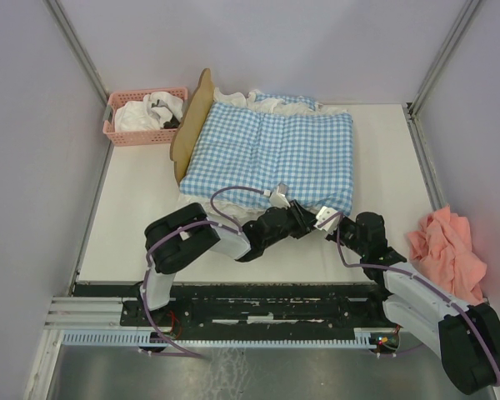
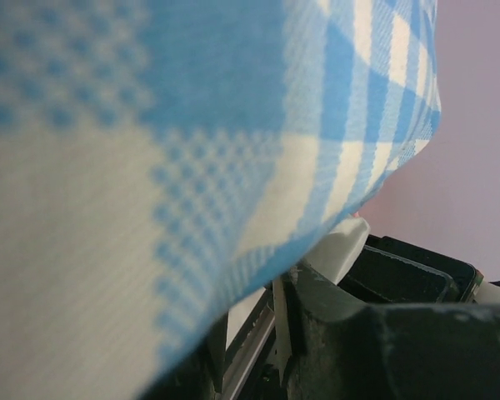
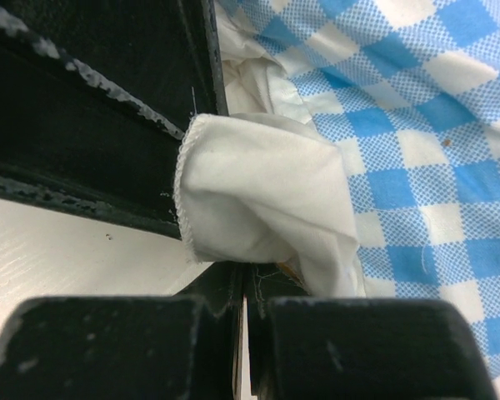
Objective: Set up the pet bed
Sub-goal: Tie the ropes to the bed frame.
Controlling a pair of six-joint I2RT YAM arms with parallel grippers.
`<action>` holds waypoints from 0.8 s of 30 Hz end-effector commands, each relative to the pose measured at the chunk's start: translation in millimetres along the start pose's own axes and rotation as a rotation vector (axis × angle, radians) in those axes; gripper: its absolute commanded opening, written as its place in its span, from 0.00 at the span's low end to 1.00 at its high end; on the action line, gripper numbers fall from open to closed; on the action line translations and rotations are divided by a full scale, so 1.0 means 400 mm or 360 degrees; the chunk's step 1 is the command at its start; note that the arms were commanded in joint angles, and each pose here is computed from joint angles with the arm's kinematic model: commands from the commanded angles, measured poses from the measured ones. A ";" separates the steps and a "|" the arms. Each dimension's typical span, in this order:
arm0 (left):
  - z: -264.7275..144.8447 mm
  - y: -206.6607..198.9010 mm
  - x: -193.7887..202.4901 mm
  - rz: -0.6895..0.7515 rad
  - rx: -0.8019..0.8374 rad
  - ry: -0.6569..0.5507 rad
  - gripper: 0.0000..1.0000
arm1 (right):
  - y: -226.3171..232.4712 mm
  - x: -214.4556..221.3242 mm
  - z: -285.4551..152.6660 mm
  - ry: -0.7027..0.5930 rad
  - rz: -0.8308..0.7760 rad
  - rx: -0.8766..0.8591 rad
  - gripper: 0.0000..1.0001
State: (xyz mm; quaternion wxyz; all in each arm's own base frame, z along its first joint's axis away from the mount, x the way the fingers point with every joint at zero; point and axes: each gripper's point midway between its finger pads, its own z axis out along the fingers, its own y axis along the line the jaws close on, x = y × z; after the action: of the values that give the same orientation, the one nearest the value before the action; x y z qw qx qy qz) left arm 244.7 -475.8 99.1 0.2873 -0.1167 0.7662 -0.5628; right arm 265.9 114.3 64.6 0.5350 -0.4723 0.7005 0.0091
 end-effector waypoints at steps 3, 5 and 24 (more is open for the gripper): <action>0.025 -0.038 -0.026 -0.0026 0.0056 -0.0061 0.32 | -0.033 -0.043 0.000 -0.0091 -0.0013 0.0065 0.02; 0.029 -0.031 -0.026 -0.0027 0.0049 -0.0063 0.32 | -0.032 -0.044 -0.001 -0.0092 -0.0014 0.0064 0.02; 0.054 -0.023 -0.023 -0.0065 0.0062 -0.0055 0.32 | -0.029 -0.045 -0.002 -0.0089 -0.0020 0.0044 0.02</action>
State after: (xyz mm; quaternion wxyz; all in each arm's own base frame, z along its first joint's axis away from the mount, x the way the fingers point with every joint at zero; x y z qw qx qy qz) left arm 256.2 -483.6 93.9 0.2945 -0.1243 0.7658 -0.5580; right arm 266.1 114.4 66.7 0.5380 -0.4719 0.6984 0.0083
